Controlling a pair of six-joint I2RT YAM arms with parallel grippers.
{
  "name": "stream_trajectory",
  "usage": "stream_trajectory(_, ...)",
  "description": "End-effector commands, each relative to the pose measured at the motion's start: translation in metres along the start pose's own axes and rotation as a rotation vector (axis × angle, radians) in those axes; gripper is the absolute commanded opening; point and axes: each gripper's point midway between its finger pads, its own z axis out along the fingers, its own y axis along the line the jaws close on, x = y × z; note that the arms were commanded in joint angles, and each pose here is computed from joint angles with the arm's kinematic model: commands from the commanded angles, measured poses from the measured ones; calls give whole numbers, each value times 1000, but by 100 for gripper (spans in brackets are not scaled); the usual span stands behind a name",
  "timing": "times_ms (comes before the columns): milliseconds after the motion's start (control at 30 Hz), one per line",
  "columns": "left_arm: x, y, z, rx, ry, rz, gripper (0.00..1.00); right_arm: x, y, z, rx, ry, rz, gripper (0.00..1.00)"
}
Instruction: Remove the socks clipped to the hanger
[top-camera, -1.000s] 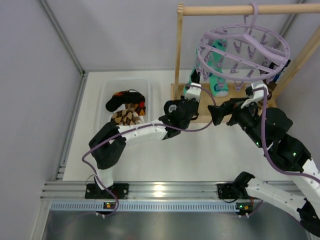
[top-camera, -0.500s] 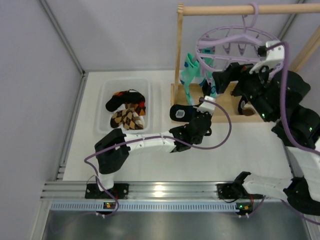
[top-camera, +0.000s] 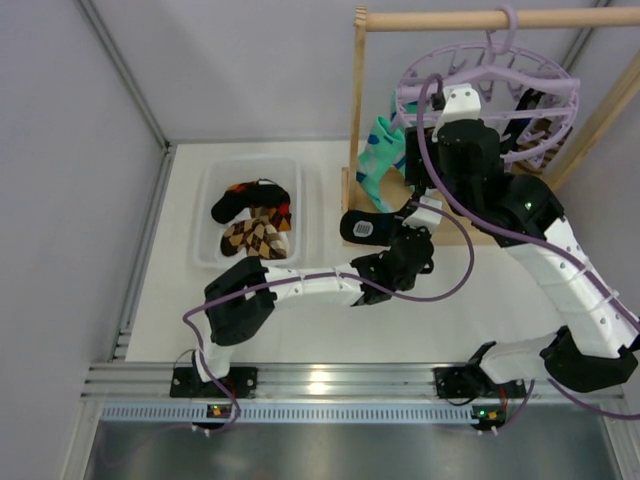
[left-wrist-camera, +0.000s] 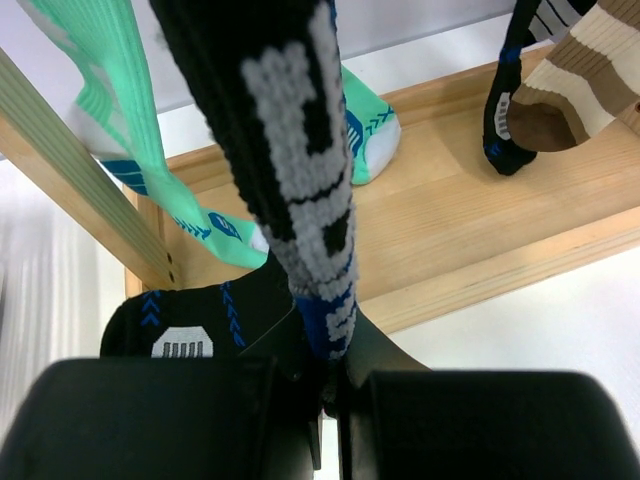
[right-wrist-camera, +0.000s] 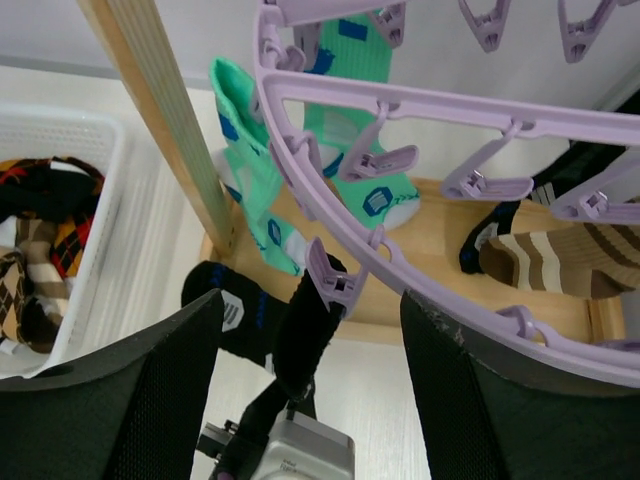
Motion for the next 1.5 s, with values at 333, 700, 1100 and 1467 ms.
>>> stream_trajectory(333, -37, -13, -8, 26, -70, -58, 0, 15, -14, 12, 98, -4, 15, 63)
stream_trajectory(700, -43, -12, -14, 31, -77, -61, 0, 10, -11, 33, 141, -30, 19, 60)
stream_trajectory(1100, -47, -14, -18, 48, -82, -78, 0, 15, -24, 50, 265, -36, -10, 54)
stream_trajectory(1467, -49, -14, -18, 36, -86, -74, 0, 19, -33, 50, 321, -75, 13, 52)
